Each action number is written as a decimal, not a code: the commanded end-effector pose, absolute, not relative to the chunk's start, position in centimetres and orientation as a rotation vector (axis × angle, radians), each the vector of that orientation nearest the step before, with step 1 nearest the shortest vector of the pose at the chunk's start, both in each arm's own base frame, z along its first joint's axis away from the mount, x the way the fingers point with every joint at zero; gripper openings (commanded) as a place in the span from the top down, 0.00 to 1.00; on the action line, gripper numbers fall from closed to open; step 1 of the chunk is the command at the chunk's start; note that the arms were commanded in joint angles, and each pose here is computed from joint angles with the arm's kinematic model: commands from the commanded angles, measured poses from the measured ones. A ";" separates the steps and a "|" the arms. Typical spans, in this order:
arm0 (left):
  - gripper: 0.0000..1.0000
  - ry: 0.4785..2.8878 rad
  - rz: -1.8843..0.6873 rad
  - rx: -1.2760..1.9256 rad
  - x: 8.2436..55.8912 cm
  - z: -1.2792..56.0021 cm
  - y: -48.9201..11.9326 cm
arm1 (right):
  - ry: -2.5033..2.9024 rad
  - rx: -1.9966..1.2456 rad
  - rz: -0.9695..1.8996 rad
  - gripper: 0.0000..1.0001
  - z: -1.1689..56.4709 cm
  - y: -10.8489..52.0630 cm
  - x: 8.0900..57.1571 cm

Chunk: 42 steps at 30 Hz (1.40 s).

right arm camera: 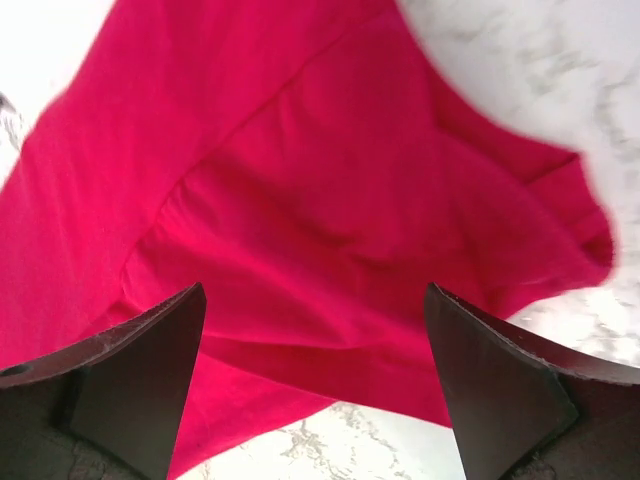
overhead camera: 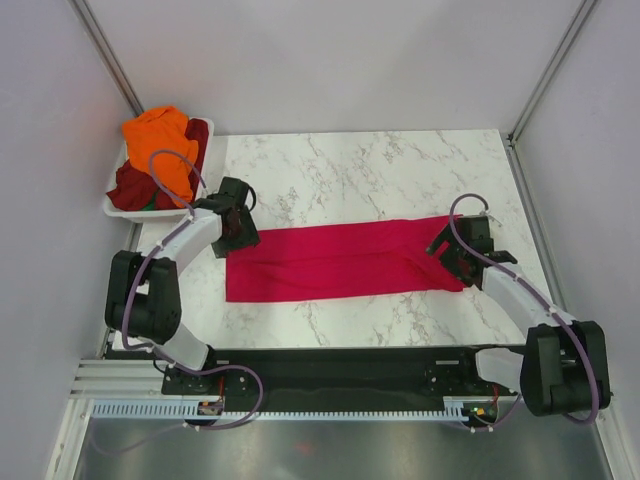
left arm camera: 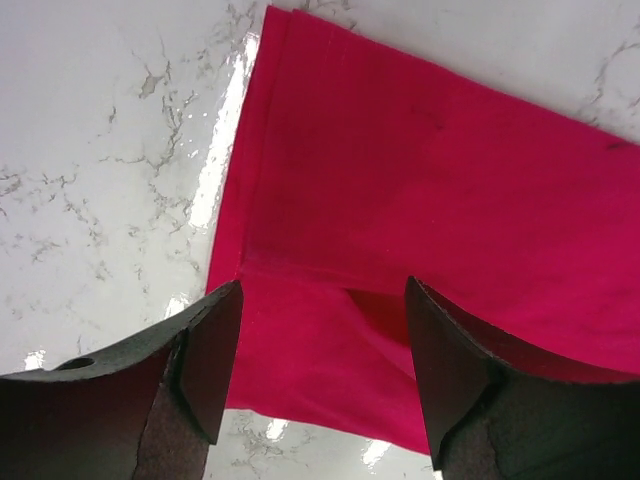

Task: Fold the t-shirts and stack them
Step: Fold the tshirt

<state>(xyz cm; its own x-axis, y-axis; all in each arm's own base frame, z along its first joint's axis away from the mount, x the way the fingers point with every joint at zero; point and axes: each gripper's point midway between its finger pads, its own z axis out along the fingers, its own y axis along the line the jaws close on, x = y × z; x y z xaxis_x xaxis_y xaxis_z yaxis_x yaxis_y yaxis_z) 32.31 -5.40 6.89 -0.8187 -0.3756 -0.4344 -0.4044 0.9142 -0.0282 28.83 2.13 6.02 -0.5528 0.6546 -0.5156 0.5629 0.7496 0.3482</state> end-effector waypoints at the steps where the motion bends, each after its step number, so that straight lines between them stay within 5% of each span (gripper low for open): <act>1: 0.27 2.604 0.090 -0.588 33.6 5.9 -5.5 | 2.267 0.908 0.203 0.02 5.5 3.5 30.1; 14: 0.30 2.736 0.157 -0.497 32.5 0.6 -7.7 | 2.377 0.952 0.204 0.03 0.3 5.3 35.4; 26: 0.33 2.833 0.073 -0.313 26.9 -0.6 -12.7 | 2.282 0.924 0.320 0.11 2.8 8.6 45.9; 35: 0.33 2.936 -0.154 -0.163 22.4 -0.9 -21.7 | 2.200 0.707 0.578 0.11 5.2 14.9 58.8; 42: 0.28 2.956 -0.534 0.041 16.6 4.1 -33.2 | 2.082 0.385 0.810 0.09 7.9 20.8 66.6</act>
<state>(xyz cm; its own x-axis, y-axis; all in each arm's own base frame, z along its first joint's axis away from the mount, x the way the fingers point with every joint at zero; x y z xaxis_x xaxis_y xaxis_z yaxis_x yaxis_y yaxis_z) 21.40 -28.02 2.53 -0.9555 0.0188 -0.2943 0.0770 0.9792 -0.1875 64.92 17.67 5.70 -0.5663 0.6048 -0.5599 0.1660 0.7491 0.6413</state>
